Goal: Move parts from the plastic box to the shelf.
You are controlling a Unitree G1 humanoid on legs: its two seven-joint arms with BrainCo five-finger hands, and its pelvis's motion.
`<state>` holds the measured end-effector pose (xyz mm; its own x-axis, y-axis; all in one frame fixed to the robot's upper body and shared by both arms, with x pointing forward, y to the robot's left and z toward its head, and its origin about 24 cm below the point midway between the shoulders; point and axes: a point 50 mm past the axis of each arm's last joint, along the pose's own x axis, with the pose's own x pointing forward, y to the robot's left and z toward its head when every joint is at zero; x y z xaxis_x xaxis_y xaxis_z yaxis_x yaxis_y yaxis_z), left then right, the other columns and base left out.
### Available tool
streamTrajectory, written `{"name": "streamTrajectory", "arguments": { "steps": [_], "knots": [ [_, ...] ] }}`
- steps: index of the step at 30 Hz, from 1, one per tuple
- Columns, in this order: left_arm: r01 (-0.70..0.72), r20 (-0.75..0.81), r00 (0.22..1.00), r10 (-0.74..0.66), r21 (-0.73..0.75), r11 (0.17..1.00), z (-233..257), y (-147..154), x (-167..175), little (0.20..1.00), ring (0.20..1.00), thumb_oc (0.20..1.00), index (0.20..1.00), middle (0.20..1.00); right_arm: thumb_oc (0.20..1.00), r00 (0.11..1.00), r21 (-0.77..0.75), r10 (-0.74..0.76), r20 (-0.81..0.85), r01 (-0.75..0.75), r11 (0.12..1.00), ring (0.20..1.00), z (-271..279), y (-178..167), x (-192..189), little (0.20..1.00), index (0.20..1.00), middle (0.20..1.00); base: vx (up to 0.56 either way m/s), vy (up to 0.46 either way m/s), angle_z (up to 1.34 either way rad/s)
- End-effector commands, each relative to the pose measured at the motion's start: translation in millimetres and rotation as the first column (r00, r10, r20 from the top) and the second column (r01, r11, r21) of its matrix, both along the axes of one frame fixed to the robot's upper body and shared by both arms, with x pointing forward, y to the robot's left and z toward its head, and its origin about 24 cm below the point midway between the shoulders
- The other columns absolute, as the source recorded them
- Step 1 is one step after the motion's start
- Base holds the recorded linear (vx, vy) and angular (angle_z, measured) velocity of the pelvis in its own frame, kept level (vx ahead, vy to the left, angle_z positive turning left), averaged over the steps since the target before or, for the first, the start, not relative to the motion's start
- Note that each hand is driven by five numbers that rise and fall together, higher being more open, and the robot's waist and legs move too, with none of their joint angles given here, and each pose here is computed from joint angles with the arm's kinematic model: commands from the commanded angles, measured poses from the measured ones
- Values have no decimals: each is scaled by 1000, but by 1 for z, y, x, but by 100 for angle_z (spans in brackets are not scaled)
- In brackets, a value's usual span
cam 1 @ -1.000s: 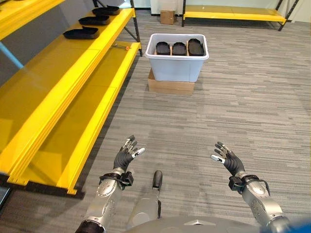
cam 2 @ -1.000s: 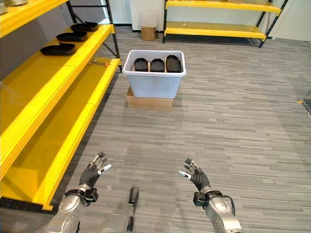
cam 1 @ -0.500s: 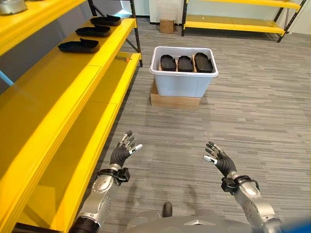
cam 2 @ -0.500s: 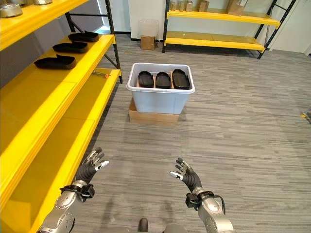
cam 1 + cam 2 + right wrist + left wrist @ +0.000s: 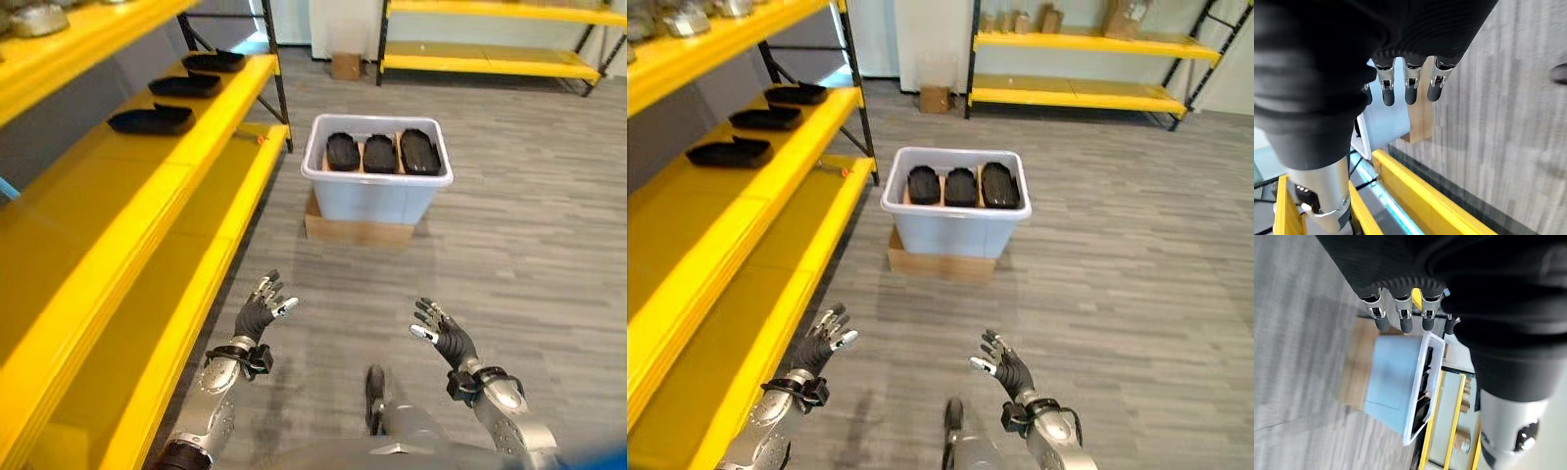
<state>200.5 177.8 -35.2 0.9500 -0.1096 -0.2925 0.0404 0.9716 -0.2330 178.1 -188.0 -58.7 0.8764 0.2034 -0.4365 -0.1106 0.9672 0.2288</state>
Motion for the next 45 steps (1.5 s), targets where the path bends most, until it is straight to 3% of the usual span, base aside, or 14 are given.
{"name": "streamTrajectory", "arguments": {
  "steps": [1,12,18,30,45],
  "knots": [
    [11,126,992,-15,34,999,23,8,12,1000,1000,1000,1000,1000,1000,990,11,12,143,-14,1000,1000,23,4,21,1000,1000,1000,467,-222,4],
    [-20,119,993,21,-4,1000,24,9,11,1000,1000,1000,1000,1000,1000,988,-8,-35,151,37,999,1000,26,-8,26,1000,1000,1000,217,-121,-21],
    [-21,88,996,19,19,1000,17,12,4,1000,1000,1000,1000,1000,1000,988,-91,-6,152,20,996,1000,23,-10,25,1000,1000,1000,334,60,-23],
    [-44,102,994,41,23,999,20,16,8,1000,1000,1000,1000,1000,1000,987,-30,55,154,-51,998,1000,24,13,28,1000,1000,1000,346,162,-32],
    [-25,108,994,21,32,999,23,18,11,1000,1000,1000,1000,1000,1000,986,-2,49,162,-50,999,1000,25,19,30,1000,1000,1000,186,45,1]
  ]
}}
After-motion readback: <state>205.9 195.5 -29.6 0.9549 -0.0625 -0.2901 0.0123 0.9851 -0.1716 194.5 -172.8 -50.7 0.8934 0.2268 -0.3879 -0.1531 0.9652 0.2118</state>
